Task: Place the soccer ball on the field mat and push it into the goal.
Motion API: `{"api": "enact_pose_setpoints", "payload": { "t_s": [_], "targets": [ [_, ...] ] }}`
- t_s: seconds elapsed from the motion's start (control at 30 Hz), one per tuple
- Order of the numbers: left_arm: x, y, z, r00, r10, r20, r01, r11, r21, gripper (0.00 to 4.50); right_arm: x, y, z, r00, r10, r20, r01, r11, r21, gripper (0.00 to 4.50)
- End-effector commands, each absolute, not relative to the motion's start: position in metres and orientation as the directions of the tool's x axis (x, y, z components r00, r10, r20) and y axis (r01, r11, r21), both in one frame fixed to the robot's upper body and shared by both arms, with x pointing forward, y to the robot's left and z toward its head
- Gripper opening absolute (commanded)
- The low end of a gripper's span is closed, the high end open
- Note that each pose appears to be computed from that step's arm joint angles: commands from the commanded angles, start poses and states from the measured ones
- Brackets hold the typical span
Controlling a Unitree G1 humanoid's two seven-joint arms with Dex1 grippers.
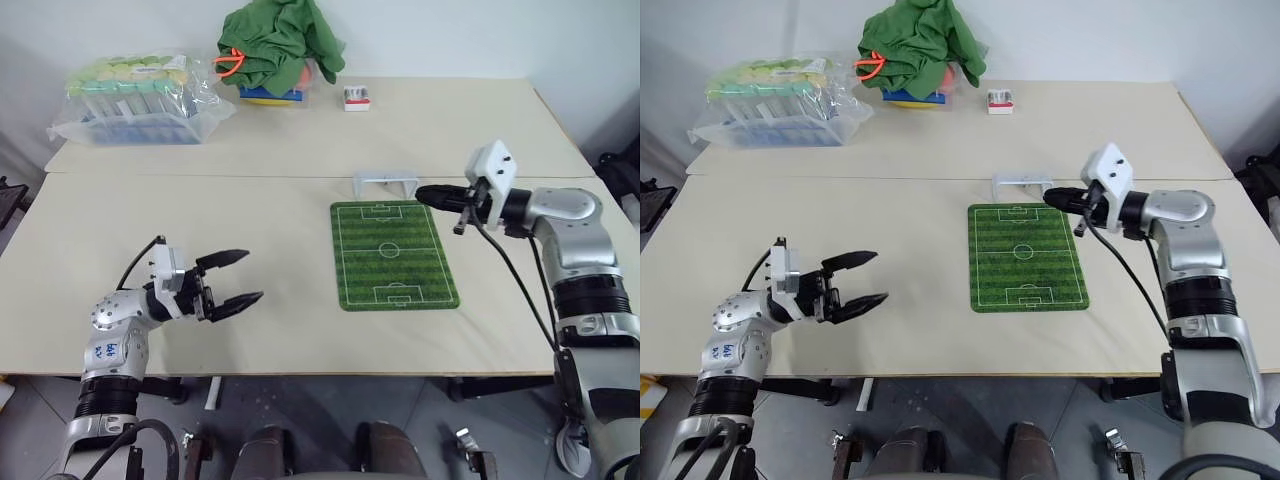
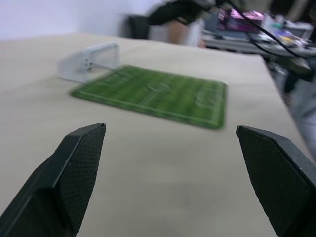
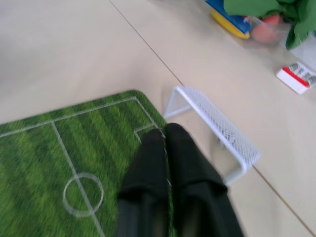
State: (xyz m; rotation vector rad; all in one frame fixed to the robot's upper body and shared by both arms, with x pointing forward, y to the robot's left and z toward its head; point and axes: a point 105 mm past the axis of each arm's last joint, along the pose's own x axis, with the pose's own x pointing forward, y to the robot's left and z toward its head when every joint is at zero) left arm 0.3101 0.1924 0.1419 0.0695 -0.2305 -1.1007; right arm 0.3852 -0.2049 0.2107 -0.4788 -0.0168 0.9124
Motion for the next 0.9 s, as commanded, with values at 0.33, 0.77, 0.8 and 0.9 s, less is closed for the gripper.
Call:
{"api": "enact_pose_setpoints", "payload": {
  "t_s": [0.33, 0.77, 0.8, 0.9],
  "targets": [
    [0.299, 0.241, 0.153, 0.587, -0.797, 0.140, 0.778, 0.604, 0.173, 4.50, 0.328, -0.308, 0.168, 0.643, 0.705, -0.299, -0.766, 0.593, -0.250, 4.39],
    [0.284, 0.271, 0.144, 0.645, -0.760, 0.074, 0.753, 0.649, 0.106, 4.50, 0.308, -0.347, 0.152, 0.711, 0.641, -0.290, -0.701, 0.682, -0.210, 4.45],
    [0.284, 0.270, 0.144, 0.645, -0.761, 0.073, 0.754, 0.649, 0.105, 4.50, 0.307, -0.348, 0.150, 0.709, 0.639, -0.299, -0.702, 0.682, -0.207, 4.45],
    [0.283, 0.269, 0.146, 0.633, -0.771, 0.078, 0.762, 0.637, 0.116, 4.50, 0.306, -0.345, 0.146, 0.708, 0.641, -0.296, -0.702, 0.681, -0.206, 4.45]
  ]
}}
